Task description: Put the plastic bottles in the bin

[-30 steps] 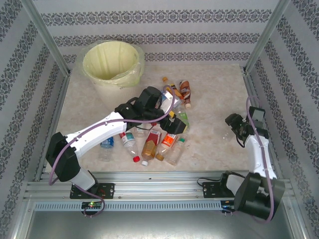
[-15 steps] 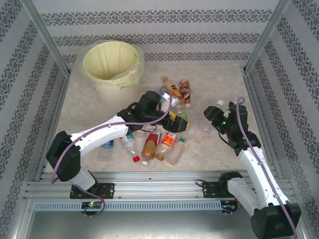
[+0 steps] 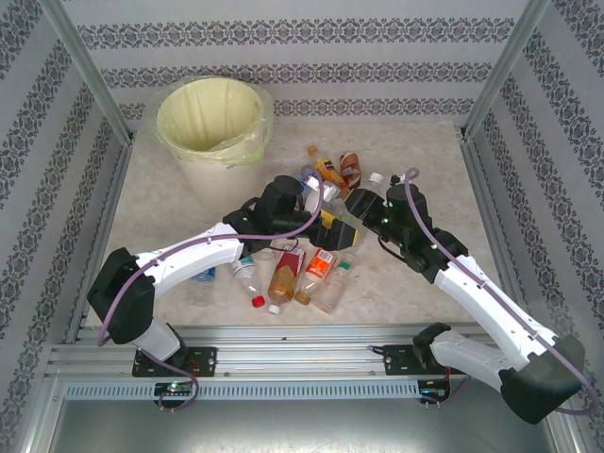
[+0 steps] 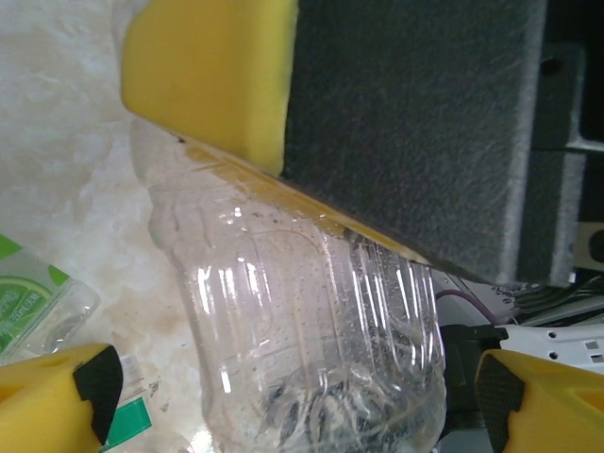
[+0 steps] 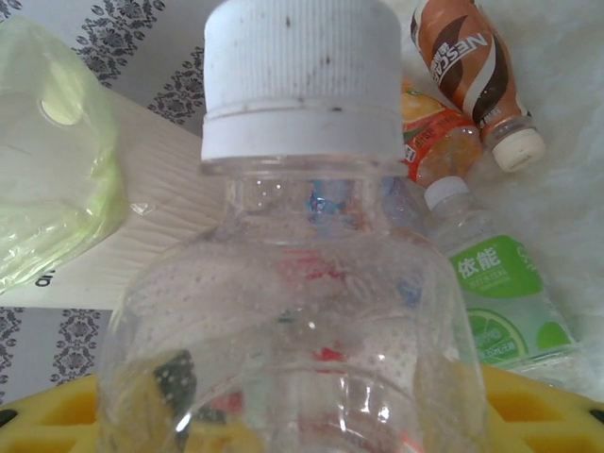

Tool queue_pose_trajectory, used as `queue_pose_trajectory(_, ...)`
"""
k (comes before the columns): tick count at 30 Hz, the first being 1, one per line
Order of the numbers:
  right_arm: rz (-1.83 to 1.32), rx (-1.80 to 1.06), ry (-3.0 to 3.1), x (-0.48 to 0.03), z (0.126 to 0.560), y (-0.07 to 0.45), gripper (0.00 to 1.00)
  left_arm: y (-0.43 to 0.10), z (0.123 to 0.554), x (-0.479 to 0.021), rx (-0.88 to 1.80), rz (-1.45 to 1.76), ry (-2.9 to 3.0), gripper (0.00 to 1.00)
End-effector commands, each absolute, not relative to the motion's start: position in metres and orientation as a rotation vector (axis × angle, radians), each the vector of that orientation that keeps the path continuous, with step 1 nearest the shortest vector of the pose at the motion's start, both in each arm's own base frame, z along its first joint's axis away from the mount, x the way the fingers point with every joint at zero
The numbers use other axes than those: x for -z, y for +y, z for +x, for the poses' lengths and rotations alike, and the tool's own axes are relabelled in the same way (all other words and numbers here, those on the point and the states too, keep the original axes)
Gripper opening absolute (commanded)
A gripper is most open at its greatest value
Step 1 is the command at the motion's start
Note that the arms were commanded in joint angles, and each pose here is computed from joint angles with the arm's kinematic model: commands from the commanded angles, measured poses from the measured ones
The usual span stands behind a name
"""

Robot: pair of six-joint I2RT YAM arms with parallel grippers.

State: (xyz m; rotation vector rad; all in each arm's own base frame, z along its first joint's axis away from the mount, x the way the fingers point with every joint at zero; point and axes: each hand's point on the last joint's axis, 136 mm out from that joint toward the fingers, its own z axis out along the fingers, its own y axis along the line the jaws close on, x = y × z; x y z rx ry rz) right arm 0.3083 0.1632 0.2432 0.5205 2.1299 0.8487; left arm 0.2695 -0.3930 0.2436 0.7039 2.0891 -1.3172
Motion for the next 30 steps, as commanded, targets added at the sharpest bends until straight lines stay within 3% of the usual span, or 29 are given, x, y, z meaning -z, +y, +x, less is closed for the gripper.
queue_pose_trajectory(1,0.533,-0.838,2.041,-0.266,0.317,0.161,0.6,-0.404,0.264,-0.254,1.367,0.727,2.044,0.92)
queue_pose_trajectory(16,0.522,-0.898,2.038,-0.27,0.313,0.176,0.6,-0.406,0.265,-0.256,1.391,0.696,2.043,0.87)
queue_pose_trajectory(25,0.506,-0.923,2.053,-0.267,0.312,0.188,0.6,-0.405,0.265,-0.257,1.381,0.699,2.048,0.79)
queue_pose_trajectory(30,0.506,-0.907,2.058,-0.265,0.311,0.187,0.6,-0.405,0.264,-0.258,1.377,0.711,2.047,0.66)
